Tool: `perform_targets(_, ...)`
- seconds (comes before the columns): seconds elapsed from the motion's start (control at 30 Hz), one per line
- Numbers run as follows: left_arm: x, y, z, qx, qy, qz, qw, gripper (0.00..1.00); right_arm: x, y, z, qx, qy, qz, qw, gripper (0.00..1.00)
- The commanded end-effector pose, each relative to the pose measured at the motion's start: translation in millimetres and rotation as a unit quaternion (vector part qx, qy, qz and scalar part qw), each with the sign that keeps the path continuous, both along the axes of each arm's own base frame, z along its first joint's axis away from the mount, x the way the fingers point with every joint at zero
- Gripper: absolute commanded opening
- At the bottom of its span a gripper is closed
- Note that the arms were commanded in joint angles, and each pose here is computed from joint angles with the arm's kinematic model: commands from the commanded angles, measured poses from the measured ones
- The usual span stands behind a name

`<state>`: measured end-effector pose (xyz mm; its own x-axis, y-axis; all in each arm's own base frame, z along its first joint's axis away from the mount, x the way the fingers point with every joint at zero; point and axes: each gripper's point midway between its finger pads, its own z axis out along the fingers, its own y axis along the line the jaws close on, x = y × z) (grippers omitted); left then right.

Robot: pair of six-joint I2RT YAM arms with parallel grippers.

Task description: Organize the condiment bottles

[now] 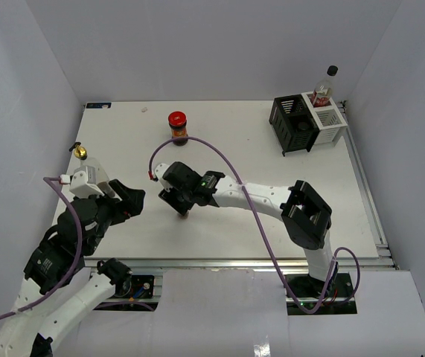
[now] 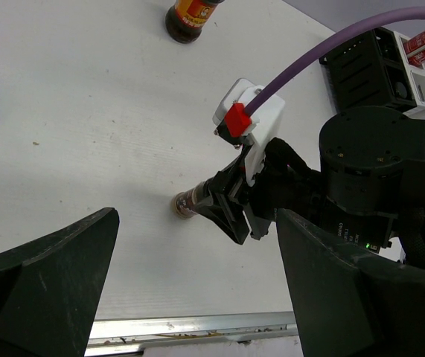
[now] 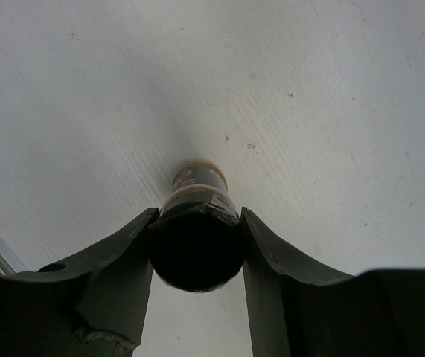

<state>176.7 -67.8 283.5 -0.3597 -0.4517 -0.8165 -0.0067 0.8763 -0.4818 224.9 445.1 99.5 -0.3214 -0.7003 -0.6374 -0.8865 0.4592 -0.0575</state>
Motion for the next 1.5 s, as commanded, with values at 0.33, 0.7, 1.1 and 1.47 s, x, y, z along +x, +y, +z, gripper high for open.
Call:
perform_targets(0.33,28,-59,-42,0.018,0.068,-0.096,0.993,0.97,163,-181,132,0.028,-0.117,-0.253,0.96,0.08)
perform_targets(0.7,36,-76,-46,0.007,0.057,-0.124,0.991,0.97,269,-352,221,0.118,-0.214,-0.438,0.865,0.08)
perform_targets(1.1,42,-78,-46,0.015,0.052,-0.122,0.991,0.98,308,-391,213,0.149,-0.222,-0.464,0.844,0.08)
perform_targets(1.47,47,-76,-53,0.025,0.058,-0.114,0.991,0.98,316,-391,186,0.132,-0.19,-0.474,0.849,0.08)
